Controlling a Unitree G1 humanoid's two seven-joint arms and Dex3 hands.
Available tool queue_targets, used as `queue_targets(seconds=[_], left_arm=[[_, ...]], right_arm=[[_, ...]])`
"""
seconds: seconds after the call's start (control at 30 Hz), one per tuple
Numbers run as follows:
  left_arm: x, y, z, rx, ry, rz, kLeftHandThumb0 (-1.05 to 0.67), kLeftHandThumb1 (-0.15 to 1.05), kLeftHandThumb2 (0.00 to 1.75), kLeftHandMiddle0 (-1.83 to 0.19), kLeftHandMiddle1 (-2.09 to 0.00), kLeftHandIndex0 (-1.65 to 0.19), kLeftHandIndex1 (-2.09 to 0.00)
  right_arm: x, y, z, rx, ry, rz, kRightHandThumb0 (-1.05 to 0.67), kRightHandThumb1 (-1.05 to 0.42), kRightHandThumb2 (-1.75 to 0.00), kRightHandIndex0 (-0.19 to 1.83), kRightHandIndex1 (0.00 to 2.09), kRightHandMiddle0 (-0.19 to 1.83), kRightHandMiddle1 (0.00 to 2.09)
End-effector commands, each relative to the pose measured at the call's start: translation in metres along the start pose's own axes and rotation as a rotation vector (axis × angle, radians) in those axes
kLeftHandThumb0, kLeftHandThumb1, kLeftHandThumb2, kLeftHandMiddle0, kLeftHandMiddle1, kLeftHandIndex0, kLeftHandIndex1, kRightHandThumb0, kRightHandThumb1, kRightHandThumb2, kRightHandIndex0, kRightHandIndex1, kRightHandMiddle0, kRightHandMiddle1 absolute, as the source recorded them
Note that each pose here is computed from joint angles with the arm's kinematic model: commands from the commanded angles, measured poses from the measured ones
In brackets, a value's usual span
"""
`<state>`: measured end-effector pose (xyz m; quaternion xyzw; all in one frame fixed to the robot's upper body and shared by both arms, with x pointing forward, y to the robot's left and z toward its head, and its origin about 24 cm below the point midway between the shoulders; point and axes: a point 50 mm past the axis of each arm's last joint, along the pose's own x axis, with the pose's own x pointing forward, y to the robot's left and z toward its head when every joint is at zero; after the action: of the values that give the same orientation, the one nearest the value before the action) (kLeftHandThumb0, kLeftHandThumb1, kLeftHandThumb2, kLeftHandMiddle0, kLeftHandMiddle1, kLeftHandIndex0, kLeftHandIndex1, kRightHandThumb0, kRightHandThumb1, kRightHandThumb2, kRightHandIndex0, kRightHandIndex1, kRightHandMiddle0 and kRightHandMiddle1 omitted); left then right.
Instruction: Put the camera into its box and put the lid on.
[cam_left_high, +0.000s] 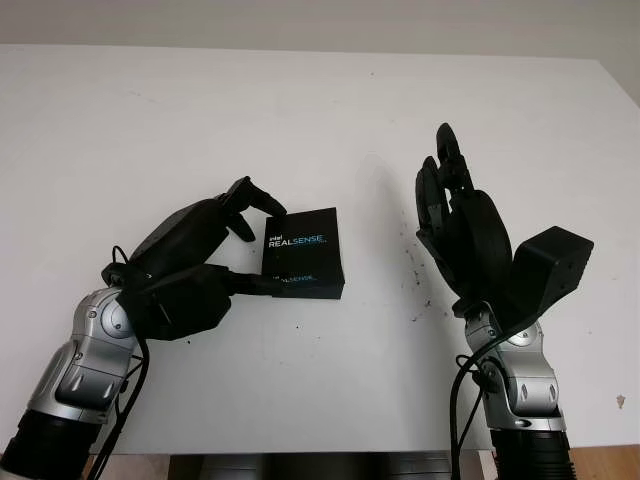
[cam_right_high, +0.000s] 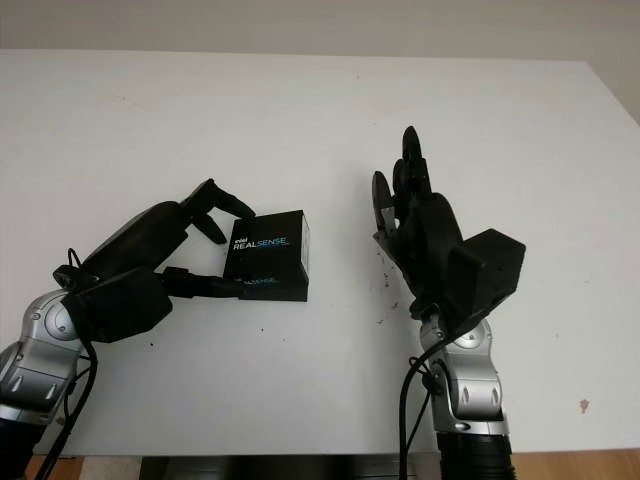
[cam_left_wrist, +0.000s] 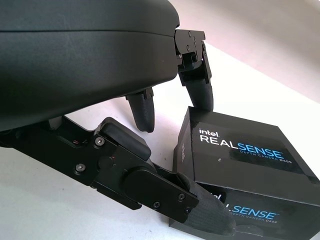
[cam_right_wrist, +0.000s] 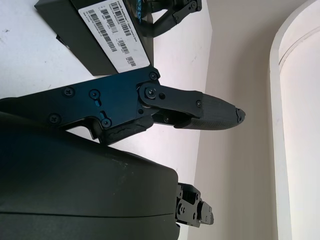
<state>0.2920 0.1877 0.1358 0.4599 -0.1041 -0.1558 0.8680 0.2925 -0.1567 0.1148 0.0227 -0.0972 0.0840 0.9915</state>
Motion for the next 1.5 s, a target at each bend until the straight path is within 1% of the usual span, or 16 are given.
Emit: queue_targets(seconds=[0.0,0.23,0.47,0.8,0.97,1.17,1.47], left_arm=[[-0.001,0.003,0.003,-0.005,-0.015,0.031,-0.52,1.05,0.33,-0.02,-1.52,0.06,-1.43],[-0.001,0.004,0.003,-0.006,-0.024,0.040,-0.52,1.05,0.31,-0.01,-1.51,0.07,-1.44],[0.002,0.008,0.006,0.017,-0.047,0.054,-0.54,1.05,0.31,0.00,-1.51,0.08,-1.44],[0.008,0.019,0.011,0.046,-0.072,0.082,-0.55,1.05,0.28,-0.06,-1.53,0.00,-1.38],[0.009,0.018,0.013,0.075,-0.077,0.061,-0.56,1.05,0.27,-0.09,-1.53,-0.02,-1.36],[0.008,0.016,0.012,0.086,-0.077,0.055,-0.55,1.05,0.26,-0.08,-1.51,-0.01,-1.36],[0.006,0.014,0.011,0.088,-0.071,0.056,-0.56,1.05,0.28,-0.08,-1.52,-0.01,-1.34]], right_arm=[[-0.002,0.001,0.002,0.000,-0.008,0.002,-0.68,-1.05,-0.54,-0.17,0.06,-0.14,0.06],[-0.002,0.001,0.002,0.020,0.002,0.005,-0.66,-1.05,-0.53,-0.18,0.05,-0.15,0.05],[-0.002,0.001,0.001,0.017,0.001,0.012,-0.67,-1.05,-0.52,-0.19,0.05,-0.15,0.05],[-0.002,0.002,0.001,0.008,0.007,0.015,-0.67,-1.05,-0.53,-0.18,0.05,-0.15,0.05],[-0.003,0.004,0.002,0.006,0.016,0.033,-0.64,-1.05,-0.54,-0.19,0.03,-0.17,0.04],[-0.003,0.006,0.001,-0.014,0.021,0.043,-0.66,-1.05,-0.49,-0.19,0.03,-0.17,0.05],[-0.001,0.008,0.001,-0.033,0.023,0.052,-0.66,-1.05,-0.48,-0.19,0.04,-0.16,0.06]])
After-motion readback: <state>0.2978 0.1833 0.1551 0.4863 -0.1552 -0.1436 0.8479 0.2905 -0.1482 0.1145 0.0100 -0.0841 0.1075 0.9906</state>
